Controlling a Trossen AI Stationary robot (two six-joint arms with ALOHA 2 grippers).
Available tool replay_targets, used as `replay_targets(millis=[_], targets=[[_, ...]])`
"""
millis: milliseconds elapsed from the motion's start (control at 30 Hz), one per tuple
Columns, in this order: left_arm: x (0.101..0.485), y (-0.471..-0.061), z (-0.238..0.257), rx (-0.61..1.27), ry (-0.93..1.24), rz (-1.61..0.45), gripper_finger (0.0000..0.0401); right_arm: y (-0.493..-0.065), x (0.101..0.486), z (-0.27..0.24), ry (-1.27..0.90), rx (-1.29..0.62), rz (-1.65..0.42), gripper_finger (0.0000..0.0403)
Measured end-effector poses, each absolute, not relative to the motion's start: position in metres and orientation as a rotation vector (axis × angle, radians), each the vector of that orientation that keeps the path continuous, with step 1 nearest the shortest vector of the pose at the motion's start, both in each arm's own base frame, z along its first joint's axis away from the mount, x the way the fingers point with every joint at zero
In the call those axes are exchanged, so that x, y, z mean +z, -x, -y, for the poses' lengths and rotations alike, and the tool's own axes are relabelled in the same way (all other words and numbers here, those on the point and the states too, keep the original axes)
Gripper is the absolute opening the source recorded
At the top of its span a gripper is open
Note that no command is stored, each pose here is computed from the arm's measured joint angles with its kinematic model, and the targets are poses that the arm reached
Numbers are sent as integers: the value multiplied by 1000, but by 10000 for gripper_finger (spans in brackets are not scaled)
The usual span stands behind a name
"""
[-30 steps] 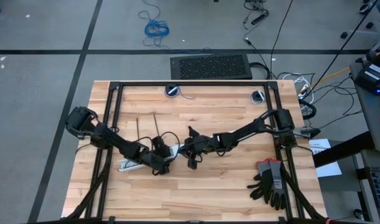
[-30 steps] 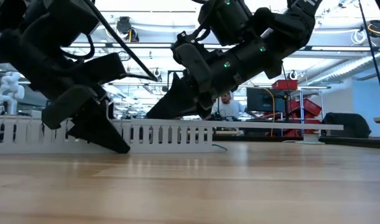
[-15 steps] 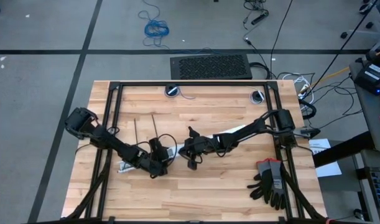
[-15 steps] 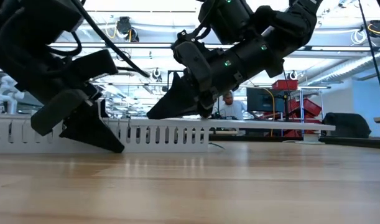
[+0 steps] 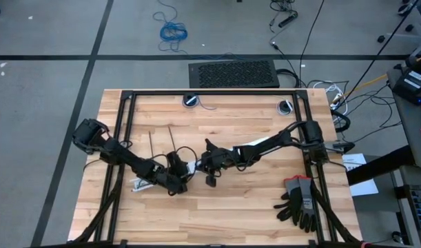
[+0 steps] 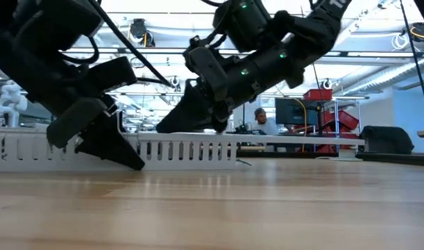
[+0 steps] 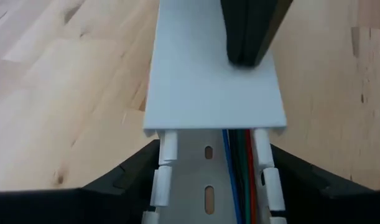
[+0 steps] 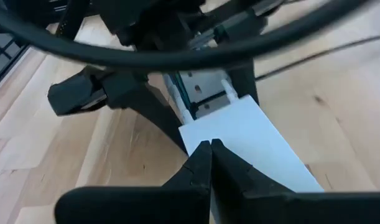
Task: Ziptie cables
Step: Close the white cable duct
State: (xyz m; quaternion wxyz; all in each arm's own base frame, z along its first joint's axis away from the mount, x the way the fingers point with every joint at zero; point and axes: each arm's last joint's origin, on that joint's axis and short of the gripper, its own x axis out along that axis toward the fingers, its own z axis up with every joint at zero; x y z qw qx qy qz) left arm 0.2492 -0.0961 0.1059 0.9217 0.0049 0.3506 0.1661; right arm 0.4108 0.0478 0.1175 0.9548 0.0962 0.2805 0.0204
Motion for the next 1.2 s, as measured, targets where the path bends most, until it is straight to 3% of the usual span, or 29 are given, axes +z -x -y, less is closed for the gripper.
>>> replay_targets(millis=[400, 700, 833, 1000, 1200], targets=[[107, -256, 89, 307, 19, -717, 229, -440, 126, -49, -152, 104, -623, 0], [114, -266, 86, 245, 40, -645, 229, -414, 203, -70, 4, 96, -700, 0], [117, -272, 82, 191, 44, -621, 230, -393, 217, -70, 24, 65, -816, 0], [117, -279, 78, 96, 28, -594, 247, -375, 231, -68, 21, 17, -907, 0], [113, -292, 71, 56, 12, -582, 300, -370, 228, -67, 2, -27, -954, 0]])
